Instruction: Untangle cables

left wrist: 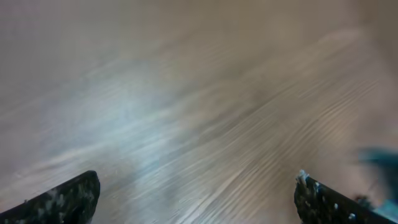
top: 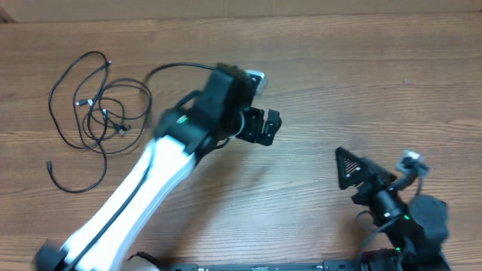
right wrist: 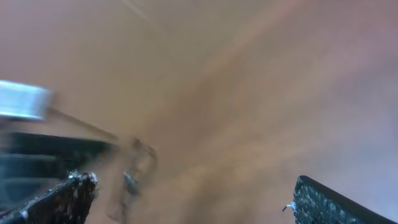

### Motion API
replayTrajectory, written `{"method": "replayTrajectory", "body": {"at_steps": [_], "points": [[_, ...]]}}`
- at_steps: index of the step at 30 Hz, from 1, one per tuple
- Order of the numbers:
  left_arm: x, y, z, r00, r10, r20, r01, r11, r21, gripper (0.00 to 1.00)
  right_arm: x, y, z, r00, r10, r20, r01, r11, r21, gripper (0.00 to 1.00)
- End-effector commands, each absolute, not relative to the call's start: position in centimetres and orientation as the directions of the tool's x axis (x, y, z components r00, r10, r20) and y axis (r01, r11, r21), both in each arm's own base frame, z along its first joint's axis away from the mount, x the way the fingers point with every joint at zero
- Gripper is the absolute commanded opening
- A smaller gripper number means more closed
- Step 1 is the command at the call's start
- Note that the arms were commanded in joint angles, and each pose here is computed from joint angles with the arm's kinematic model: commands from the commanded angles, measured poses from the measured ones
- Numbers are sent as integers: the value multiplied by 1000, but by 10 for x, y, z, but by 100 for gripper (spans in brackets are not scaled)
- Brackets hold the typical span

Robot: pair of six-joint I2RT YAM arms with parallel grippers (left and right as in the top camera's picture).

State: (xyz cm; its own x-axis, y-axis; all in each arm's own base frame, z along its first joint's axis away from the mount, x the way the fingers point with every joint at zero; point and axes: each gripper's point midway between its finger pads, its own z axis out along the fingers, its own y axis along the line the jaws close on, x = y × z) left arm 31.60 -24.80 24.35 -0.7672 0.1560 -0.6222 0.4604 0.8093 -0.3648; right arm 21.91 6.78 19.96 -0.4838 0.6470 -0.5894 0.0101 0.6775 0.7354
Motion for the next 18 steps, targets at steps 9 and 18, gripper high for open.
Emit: {"method": "replayTrajectory", "body": {"at_steps": [9,18], "points": [[242,-201,386,-511,-11,-860,585,728,-357,100,171,62,77,-695,626,-354,323,711,625,100],[229,-193,330,-683,96,-724,506,777,-374,100,172,61,78,-691,627,-360,320,712,625,100]]}}
